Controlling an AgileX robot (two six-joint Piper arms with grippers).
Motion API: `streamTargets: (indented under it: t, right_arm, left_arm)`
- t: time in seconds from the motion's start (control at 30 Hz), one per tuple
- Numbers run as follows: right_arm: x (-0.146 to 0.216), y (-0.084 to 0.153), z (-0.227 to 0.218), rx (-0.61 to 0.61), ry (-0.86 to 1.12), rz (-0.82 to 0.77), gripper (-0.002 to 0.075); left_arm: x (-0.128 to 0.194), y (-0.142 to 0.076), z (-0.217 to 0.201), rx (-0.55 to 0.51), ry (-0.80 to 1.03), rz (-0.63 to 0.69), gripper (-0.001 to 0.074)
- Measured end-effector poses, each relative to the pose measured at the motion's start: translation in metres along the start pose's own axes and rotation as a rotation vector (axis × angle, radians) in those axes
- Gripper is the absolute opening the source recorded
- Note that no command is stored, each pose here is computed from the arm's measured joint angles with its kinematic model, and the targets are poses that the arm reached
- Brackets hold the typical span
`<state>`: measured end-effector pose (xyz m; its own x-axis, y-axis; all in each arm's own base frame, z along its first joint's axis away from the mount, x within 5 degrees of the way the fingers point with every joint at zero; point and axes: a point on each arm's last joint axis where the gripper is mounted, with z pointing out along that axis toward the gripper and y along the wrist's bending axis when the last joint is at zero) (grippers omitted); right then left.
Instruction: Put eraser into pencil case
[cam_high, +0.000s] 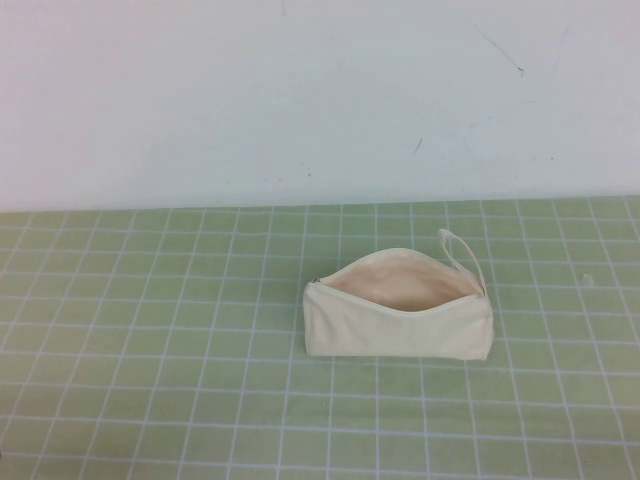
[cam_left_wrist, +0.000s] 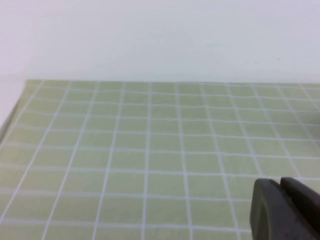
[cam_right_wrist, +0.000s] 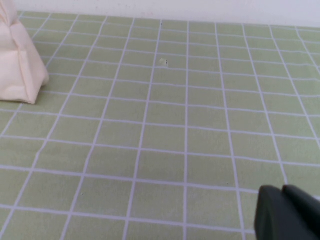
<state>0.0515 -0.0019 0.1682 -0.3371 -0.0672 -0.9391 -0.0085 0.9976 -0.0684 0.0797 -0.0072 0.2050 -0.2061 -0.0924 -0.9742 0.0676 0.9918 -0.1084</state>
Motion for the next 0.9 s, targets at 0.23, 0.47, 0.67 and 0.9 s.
streamTargets:
  t: [0.23, 0.47, 0.67, 0.9]
  right_arm:
    - [0.000, 0.000, 0.000, 0.000, 0.000, 0.000, -0.0001]
    - [0.000, 0.000, 0.000, 0.000, 0.000, 0.000, -0.0001]
    - [0.000, 0.000, 0.000, 0.000, 0.000, 0.000, -0.0001]
    - [0.000, 0.000, 0.000, 0.000, 0.000, 0.000, -0.0001]
  left_arm:
    - [0.019, 0.005, -0.011, -0.041, -0.044, -0.047, -0.0001]
    - [0.034, 0.007, -0.019, -0.053, 0.063, 0.086, -0.0001]
    - [0.036, 0.007, -0.020, -0.056, 0.079, 0.119, -0.0001]
    - [0.036, 0.007, -0.020, -0.058, 0.085, 0.123, -0.0001]
